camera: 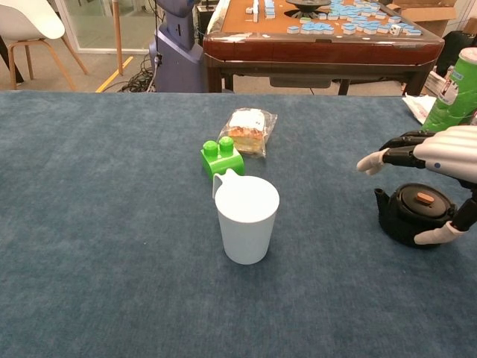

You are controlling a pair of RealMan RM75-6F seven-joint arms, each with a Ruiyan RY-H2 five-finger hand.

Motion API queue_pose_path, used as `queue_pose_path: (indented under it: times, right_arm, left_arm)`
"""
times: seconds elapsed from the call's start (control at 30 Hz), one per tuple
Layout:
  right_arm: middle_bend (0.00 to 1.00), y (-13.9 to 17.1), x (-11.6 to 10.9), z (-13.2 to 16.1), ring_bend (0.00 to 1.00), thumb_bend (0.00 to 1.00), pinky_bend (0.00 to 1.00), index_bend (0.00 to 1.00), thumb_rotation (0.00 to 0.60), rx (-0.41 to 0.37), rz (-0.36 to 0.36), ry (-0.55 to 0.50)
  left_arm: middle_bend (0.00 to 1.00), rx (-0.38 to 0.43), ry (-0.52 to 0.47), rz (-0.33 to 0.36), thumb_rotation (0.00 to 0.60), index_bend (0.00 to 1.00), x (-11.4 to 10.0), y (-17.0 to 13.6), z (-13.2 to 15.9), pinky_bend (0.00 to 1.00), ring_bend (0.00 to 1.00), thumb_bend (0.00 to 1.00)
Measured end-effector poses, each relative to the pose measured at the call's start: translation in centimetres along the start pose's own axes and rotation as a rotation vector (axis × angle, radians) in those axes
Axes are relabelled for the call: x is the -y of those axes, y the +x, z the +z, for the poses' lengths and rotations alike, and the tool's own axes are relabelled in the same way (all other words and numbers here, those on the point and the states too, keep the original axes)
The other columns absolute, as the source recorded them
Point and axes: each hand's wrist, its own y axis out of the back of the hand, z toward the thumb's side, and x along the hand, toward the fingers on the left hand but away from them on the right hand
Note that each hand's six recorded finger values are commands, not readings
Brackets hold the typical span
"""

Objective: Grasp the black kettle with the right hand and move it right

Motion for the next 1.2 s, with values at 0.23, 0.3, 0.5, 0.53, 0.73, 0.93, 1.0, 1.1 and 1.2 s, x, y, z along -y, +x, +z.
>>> queue_pose_path:
  times: [0.23, 0.3, 0.5, 0.53, 0.73, 0.93, 1.0, 1.1, 1.2]
  right_arm:
    - [0.14, 0.7, 0.5, -1.4, 0.03, 0.0, 0.03, 0.08, 0.552, 0.079, 0.017, 0.02]
    - [0.14, 0.8, 0.9, -1.8, 0.03, 0.0, 0.03, 0.08, 0.553, 0.104, 0.031, 0.027]
    - [0.13, 1.3, 1.5, -3.4, 0.03, 0.0, 0.03, 0.07, 0.555, 0.173, 0.05, 0.031]
    - [0.13, 1.3, 1.5, -3.7, 0.03, 0.0, 0.03, 0.07, 0.553, 0.182, 0.052, 0.031]
    - [0.13, 1.1, 1.6, -5.1, 0.03, 0.0, 0.03, 0.07, 0.557, 0.228, 0.069, 0.026]
    - [0.15, 0.4, 1.7, -6.0, 0.03, 0.0, 0.03, 0.07, 0.557, 0.257, 0.068, 0.026]
    - [0.15, 0.0, 1.6, -6.1, 0.03, 0.0, 0.03, 0.07, 0.557, 0.259, 0.065, 0.028]
    - [0.15, -0.7, 1.2, -6.3, 0.03, 0.0, 0.03, 0.07, 0.557, 0.265, 0.058, 0.026]
    - [0.16, -1.0, 1.0, -6.2, 0.03, 0.0, 0.03, 0.07, 0.558, 0.267, 0.054, 0.014]
  left_arm:
    - [0.09, 0.003, -0.001, -0.003, 0.6, 0.05, 0.0, 0.3, 0.2, 0.01, 0.11, 0.25]
    - [0.09, 0.003, 0.0, -0.006, 0.6, 0.05, 0.1, 0.3, 0.1, 0.01, 0.11, 0.25]
    - [0.09, 0.004, 0.0, -0.008, 0.6, 0.05, 0.3, 0.1, 0.0, 0.01, 0.11, 0.25]
    - [0.09, 0.005, 0.0, -0.007, 0.6, 0.05, 0.3, 0.1, 0.1, 0.01, 0.11, 0.25]
    - [0.09, 0.006, 0.002, -0.012, 0.6, 0.05, 0.2, 0.3, 0.2, 0.01, 0.11, 0.25]
    - [0.09, 0.008, 0.0, -0.008, 0.6, 0.05, 0.3, 0.1, 0.1, 0.01, 0.11, 0.25]
    - [0.09, 0.009, -0.001, -0.005, 0.6, 0.05, 0.2, 0.2, 0.2, 0.01, 0.11, 0.25]
    - [0.09, 0.008, -0.001, -0.003, 0.6, 0.05, 0.0, 0.2, 0.2, 0.01, 0.11, 0.25]
    - [0.09, 0.003, -0.002, -0.003, 0.6, 0.05, 0.0, 0.2, 0.1, 0.01, 0.11, 0.25]
